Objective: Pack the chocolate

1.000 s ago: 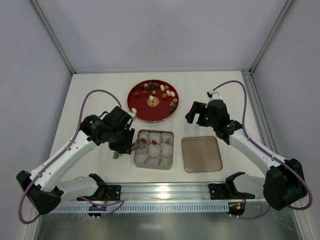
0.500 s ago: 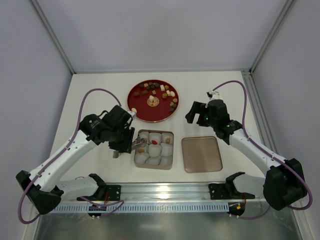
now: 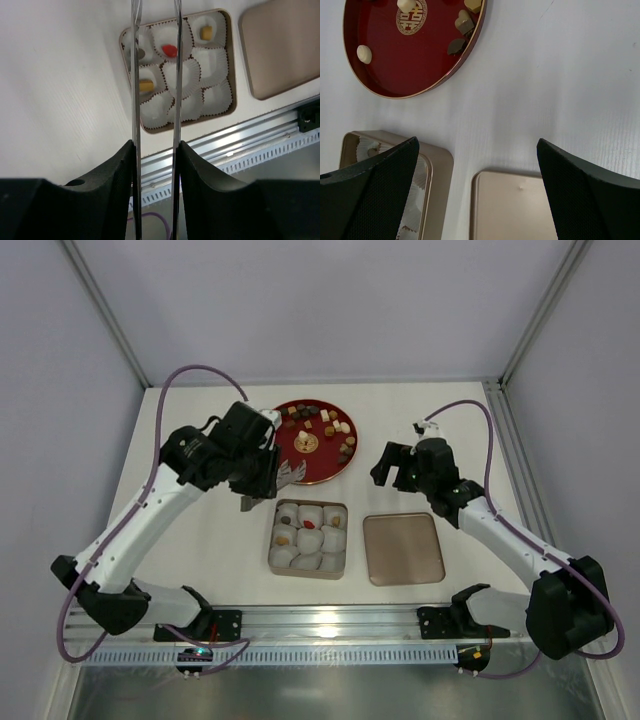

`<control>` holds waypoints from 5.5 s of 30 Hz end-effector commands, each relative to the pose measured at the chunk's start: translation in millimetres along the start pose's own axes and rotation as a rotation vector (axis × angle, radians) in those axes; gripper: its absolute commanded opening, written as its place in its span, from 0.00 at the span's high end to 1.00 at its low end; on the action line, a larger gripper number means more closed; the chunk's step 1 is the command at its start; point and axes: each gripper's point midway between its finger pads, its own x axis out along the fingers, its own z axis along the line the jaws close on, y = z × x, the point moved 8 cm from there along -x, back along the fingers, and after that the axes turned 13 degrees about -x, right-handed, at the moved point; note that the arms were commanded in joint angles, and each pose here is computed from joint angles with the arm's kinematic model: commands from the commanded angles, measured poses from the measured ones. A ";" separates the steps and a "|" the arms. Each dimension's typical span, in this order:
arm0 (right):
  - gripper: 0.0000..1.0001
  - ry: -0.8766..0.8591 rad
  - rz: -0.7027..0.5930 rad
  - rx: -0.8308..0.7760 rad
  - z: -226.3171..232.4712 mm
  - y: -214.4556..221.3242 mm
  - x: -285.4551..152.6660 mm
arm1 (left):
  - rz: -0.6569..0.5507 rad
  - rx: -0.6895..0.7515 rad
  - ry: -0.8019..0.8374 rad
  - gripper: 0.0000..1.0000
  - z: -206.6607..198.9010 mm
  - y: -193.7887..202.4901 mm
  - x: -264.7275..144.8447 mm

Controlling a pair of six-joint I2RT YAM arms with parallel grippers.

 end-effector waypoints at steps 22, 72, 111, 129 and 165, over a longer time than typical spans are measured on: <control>0.00 -0.021 -0.082 -0.039 4.6 -24.6 -14.1 | -0.067 -0.031 -0.163 0.59 -13.4 -165.7 153.2; 0.00 -0.016 -0.083 -0.047 3.4 -25.8 -16.1 | -0.004 -0.045 -0.165 0.71 -8.0 -164.3 186.6; 0.00 -0.016 -0.067 -0.023 2.9 -18.7 -2.5 | 0.014 -0.061 -0.070 0.72 -6.9 -114.3 124.0; 0.00 -0.014 -0.068 -0.006 3.2 -19.7 2.6 | 0.019 -0.040 -0.004 0.71 -15.4 -53.3 78.2; 0.00 -0.015 -0.050 0.021 3.9 -14.1 4.4 | 0.144 0.033 0.108 0.71 2.1 82.4 15.5</control>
